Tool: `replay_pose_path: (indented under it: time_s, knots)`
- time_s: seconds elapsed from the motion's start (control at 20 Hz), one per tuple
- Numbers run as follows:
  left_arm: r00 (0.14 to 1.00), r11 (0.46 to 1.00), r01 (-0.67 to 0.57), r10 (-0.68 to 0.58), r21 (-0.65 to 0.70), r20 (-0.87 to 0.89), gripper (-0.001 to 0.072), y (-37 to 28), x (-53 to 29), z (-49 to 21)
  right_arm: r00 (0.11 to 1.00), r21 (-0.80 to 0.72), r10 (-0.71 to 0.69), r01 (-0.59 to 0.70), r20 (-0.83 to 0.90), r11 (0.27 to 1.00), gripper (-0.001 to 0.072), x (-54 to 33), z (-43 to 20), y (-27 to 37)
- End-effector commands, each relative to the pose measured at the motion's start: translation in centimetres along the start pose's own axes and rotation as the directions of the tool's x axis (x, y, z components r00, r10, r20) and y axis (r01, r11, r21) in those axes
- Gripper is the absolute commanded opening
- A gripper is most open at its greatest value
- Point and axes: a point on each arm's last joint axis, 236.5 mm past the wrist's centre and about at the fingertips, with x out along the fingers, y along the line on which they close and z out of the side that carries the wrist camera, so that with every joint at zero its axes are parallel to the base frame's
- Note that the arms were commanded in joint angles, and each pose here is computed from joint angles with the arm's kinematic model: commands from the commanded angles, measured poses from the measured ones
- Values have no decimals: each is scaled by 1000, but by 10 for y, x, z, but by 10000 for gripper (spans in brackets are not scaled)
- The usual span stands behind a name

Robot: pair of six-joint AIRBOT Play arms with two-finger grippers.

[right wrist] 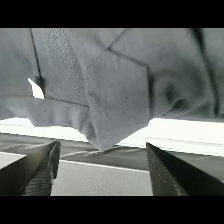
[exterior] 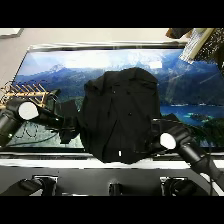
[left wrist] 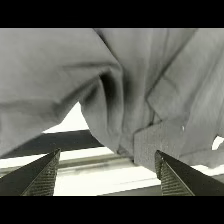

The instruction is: Fold the clothes and pants, and hang the long-sleeved shirts on hangers.

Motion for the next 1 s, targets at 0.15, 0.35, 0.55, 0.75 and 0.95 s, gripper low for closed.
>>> replay_pose_path:
  time_s: [0.15,0.35,0.55,0.75,0.95]
  knots:
    - [1000,999,-1,2,39,-7,680,-26,13,-21,988,-39,-132,129,-76,991,614,40,-11,-3]
    - [1000,994,15,-14,104,-13,680,-43,20,-32,983,-34,-158,156,-97,987,500,56,-7,-6]
    - [999,980,47,-41,194,-36,680,-75,40,-50,978,-37,-178,174,-108,984,39,57,-9,-10]
    - [992,957,44,-7,285,-130,679,-96,70,-85,972,-35,-194,191,-134,981,36,52,-16,-14]
    - [988,978,11,21,210,-150,680,-96,80,-92,988,-27,-130,128,-80,991,429,34,-15,-4]
